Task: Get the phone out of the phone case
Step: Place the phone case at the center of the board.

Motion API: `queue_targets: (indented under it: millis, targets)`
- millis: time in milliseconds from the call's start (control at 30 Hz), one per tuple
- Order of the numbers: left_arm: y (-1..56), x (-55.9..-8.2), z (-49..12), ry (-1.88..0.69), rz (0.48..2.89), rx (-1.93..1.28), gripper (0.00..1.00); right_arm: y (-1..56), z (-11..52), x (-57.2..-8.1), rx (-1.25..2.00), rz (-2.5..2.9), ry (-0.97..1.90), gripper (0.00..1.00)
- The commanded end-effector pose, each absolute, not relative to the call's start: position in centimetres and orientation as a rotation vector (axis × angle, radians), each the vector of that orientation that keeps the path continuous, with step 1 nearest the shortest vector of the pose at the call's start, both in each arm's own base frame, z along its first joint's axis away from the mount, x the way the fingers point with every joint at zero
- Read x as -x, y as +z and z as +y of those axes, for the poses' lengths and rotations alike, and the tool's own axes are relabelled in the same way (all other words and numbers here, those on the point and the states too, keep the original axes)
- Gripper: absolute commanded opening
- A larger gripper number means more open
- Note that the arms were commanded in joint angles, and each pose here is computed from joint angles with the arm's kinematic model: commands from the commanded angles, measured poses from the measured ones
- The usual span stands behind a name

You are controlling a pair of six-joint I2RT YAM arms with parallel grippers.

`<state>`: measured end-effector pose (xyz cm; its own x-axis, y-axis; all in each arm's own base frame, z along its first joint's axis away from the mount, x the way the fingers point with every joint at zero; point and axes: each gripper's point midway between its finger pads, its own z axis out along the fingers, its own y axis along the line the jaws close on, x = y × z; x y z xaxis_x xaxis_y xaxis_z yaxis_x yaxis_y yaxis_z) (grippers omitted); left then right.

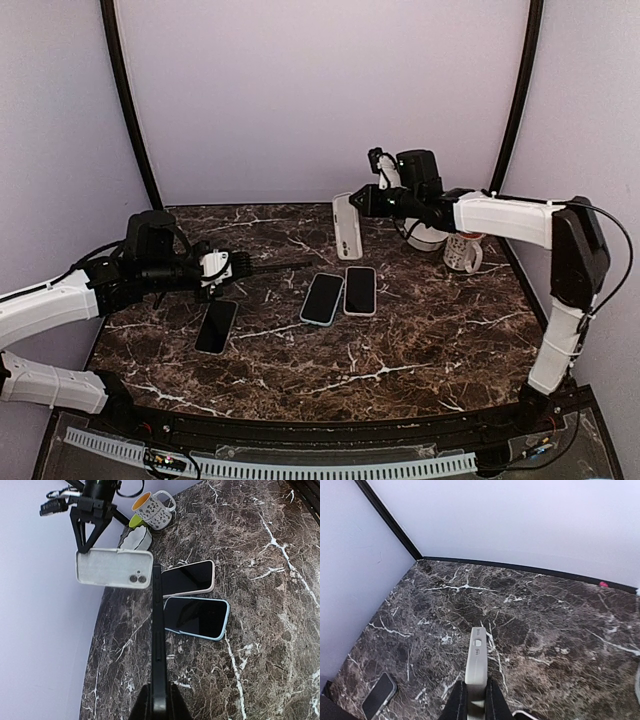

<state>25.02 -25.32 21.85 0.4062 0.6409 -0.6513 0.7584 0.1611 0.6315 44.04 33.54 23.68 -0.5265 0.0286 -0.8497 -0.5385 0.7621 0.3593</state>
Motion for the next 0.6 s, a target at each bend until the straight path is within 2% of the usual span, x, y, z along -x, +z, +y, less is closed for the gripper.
queue_targets:
  millis: [0, 233, 567]
  targets:
    - [25.1, -25.4, -25.5, -0.115, 1.209, -1.463, 0.0, 24.7, 35.7, -47.9, 0.357, 1.914, 1.032, 0.0]
    - [25.0, -25.4, -25.5, -0.132, 1.213, -1.459, 0.0, 20.6, 36.3, -52.4, 0.349, 1.963, 1.158, 0.0]
    - [24.5, -25.6, -25.5, -0.14, 1.229, -1.463, 0.0, 14.2, 35.9, -53.5, 0.382, 2.089, 1.186, 0.0]
